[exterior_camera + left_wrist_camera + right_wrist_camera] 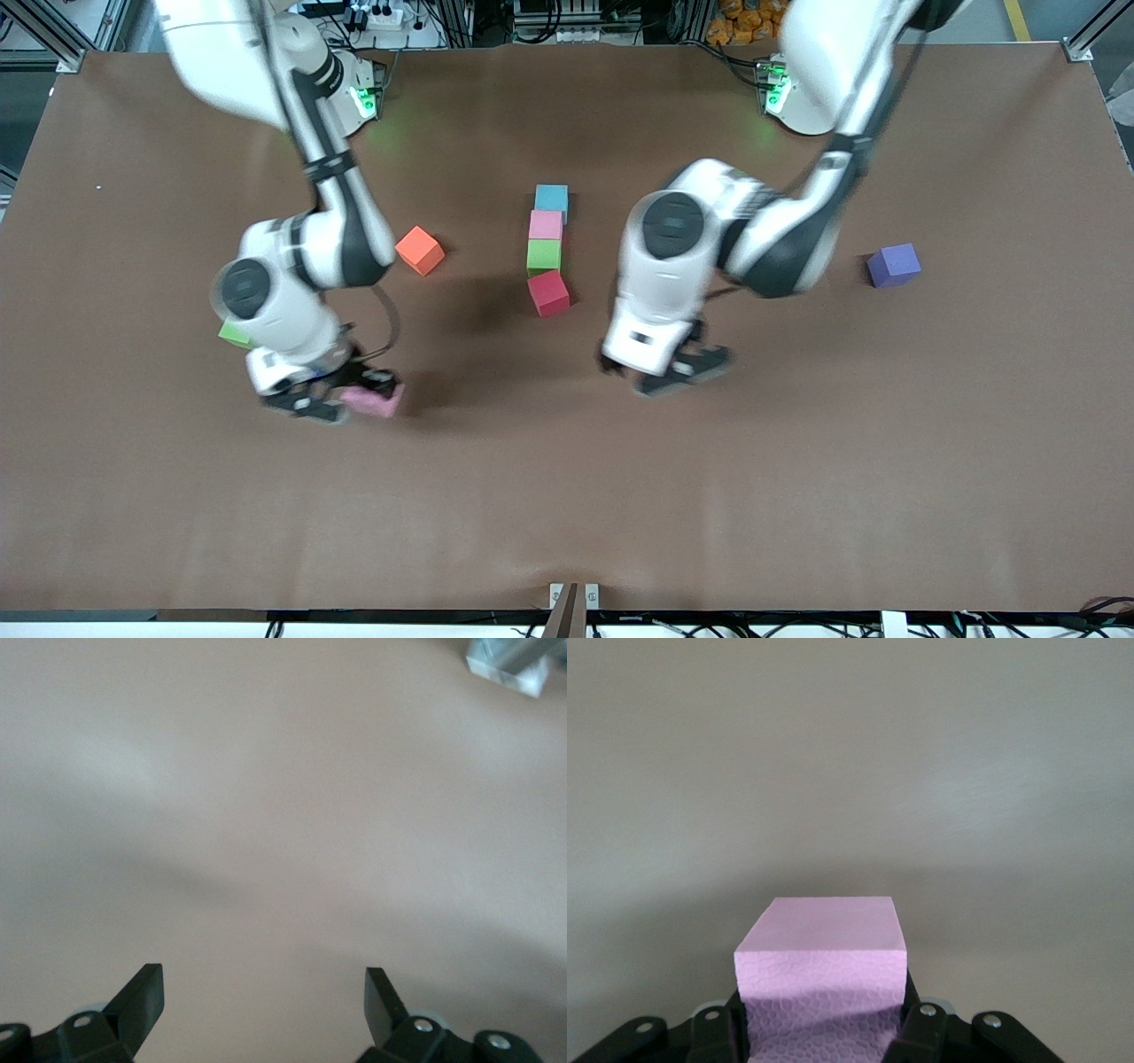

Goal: Arrange blocks into number 1
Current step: 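Place the pink cube below crimson while the left gripper withdraws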

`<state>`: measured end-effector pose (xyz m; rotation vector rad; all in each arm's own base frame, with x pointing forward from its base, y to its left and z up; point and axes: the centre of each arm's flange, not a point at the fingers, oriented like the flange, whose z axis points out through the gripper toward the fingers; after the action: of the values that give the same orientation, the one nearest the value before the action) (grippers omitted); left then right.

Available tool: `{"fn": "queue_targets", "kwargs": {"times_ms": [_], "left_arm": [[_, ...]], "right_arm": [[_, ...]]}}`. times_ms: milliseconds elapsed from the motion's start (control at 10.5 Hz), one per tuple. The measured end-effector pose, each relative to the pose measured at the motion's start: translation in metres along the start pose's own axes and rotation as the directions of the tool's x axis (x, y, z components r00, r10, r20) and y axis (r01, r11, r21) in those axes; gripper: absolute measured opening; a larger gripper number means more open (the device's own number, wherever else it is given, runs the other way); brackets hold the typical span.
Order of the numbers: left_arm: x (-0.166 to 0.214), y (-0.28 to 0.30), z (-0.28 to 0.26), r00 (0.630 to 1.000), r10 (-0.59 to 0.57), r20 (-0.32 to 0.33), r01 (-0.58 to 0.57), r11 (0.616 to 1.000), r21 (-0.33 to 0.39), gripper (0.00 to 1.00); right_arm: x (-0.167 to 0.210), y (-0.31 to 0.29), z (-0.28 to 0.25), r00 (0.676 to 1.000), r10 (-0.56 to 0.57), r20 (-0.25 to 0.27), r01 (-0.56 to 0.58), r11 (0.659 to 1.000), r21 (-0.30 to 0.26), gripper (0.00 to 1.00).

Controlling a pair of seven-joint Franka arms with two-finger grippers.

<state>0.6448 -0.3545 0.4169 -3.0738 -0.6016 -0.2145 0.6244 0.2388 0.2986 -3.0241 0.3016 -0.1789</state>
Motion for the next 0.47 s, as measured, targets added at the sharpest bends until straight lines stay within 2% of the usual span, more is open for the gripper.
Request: {"fn": "queue_targets", "kwargs": {"times_ms": [190,474], "left_arm": [[0.056,-0.054,-0.008,1.0,-0.012,-0.002,0.012,1.0,0.008,1.0],[0.085,-0.089,-0.001,1.0,-0.003,0.008,0.003,1.0,0.023,1.0]], "right_arm": [[-0.02,-0.046,-0.008,0.997,-0.073,-0.015,0.073,0.997,0.02,0.6],[-0.061,-0.129,-0.001,0.984,-0.173,-0.037,0.175,0.984,0.036,0.6]]}}
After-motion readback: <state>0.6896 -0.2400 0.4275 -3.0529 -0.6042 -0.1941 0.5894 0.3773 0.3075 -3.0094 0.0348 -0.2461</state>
